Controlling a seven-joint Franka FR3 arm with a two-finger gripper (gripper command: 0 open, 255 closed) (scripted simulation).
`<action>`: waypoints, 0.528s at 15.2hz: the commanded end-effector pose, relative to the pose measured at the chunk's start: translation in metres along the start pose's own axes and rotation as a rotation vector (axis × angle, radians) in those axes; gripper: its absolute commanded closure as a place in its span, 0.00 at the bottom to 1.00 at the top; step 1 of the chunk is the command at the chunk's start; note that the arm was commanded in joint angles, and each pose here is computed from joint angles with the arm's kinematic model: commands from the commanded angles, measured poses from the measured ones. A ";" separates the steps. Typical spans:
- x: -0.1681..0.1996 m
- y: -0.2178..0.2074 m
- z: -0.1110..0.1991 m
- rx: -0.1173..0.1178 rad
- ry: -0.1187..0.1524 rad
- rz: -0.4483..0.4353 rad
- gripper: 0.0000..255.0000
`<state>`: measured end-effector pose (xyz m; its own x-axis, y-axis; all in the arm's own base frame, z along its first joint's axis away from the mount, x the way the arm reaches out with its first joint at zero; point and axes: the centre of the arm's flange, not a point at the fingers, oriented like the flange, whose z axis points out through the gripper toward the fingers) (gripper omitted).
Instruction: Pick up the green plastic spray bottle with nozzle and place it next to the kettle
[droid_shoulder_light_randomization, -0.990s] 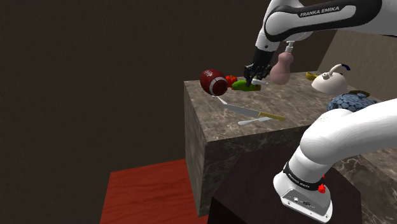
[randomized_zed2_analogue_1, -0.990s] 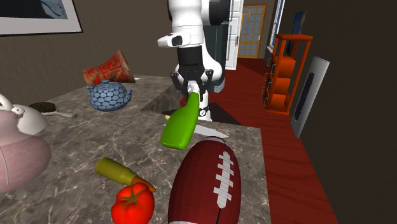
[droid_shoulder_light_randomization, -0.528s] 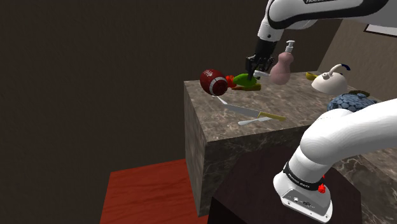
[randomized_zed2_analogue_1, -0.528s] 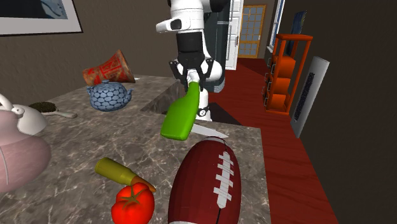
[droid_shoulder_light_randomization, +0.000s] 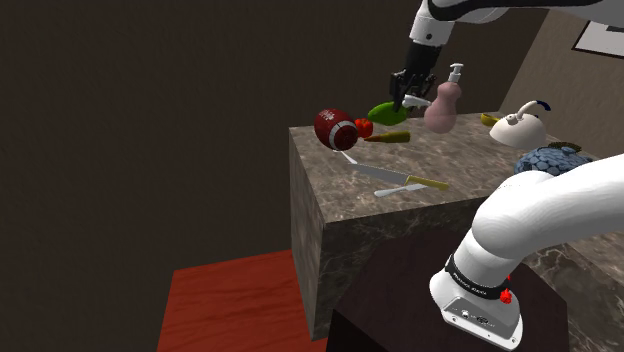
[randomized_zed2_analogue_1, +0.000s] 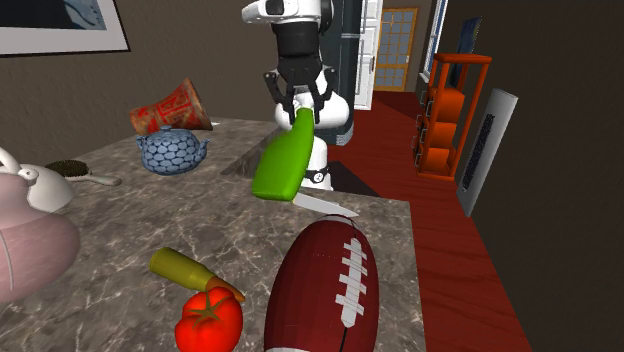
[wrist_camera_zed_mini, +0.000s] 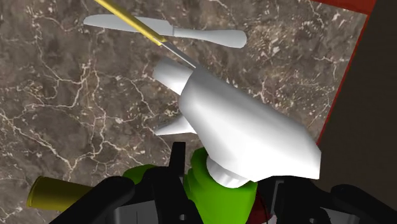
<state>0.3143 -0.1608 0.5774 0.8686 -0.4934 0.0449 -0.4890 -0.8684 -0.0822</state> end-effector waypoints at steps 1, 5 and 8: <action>0.001 -0.001 -0.011 0.000 0.000 0.000 1.00; 0.002 -0.002 -0.032 0.000 0.000 0.000 1.00; 0.002 -0.004 -0.047 0.000 0.000 0.000 1.00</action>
<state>0.3142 -0.1610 0.6187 0.8686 -0.4934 0.0449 -0.4890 -0.8684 -0.0821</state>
